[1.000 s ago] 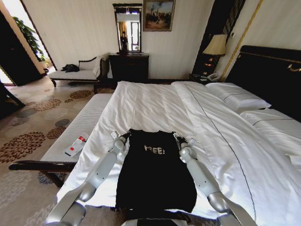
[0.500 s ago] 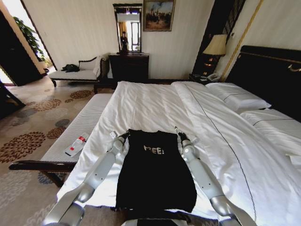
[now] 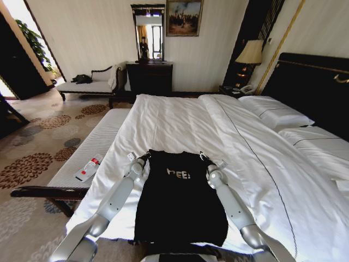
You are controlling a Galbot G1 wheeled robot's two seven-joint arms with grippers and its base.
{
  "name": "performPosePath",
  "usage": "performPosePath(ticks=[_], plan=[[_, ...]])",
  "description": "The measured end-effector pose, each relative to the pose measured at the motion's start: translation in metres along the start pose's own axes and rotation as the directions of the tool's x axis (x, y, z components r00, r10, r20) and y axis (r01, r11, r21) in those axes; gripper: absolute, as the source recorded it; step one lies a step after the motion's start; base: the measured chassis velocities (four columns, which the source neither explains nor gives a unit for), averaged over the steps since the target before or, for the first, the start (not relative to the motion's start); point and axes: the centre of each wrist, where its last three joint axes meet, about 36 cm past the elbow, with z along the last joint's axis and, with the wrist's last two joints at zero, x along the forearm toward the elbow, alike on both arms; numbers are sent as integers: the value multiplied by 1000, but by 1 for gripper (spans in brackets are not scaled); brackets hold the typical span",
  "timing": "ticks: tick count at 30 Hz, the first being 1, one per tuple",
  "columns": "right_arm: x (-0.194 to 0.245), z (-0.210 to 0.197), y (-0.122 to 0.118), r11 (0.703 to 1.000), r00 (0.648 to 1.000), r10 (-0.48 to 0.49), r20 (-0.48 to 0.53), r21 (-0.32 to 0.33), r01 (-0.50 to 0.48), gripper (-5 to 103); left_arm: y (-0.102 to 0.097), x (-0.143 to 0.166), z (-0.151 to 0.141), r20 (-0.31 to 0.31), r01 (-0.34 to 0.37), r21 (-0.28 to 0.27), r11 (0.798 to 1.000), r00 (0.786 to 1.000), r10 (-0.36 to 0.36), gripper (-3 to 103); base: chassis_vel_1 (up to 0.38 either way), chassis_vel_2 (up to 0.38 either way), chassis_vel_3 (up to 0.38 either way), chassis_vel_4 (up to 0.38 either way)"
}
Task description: Fold the clothes on the bed.
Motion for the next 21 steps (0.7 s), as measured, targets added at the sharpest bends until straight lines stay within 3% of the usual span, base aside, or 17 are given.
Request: performPosePath(ticks=[2, 5, 10, 11, 12, 21], plan=[[-1, 3, -2, 1000, 1000, 0, 4, 5, 0, 41, 2, 0, -1, 1, 4, 0, 1000, 1000, -4, 3, 0, 0, 0, 0], [-1, 4, -4, 1000, 1000, 0, 11, 13, 0, 36, 2, -1, -2, 2, 6, 0, 1000, 1000, -6, 3, 0, 0, 0, 0], [-4, 1, -4, 1000, 999, -4, 39, 24, 3, 14, 0, -2, -6, 7, 1, 2, 1000, 1000, -1, 3, 0, 0, 0, 0], [-4, 0, -3, 1000, 999, -5, 41, 24, 4, 14, 0, -2, -7, 8, -1, 2, 1000, 1000, 0, 3, 0, 0, 0, 0], [-3, -4, 1, 1000, 999, -13, 45, 24, 12, 4, -1, -2, -8, 10, -3, 3, 1000, 1000, 3, 3, 0, 0, 0, 0], [2, -11, 15, 997, 996, -67, 55, 37, 65, 1, -1, -1, -11, 18, -6, 7, 1000, 1000, 6, 3, 0, 0, 0, 0]])
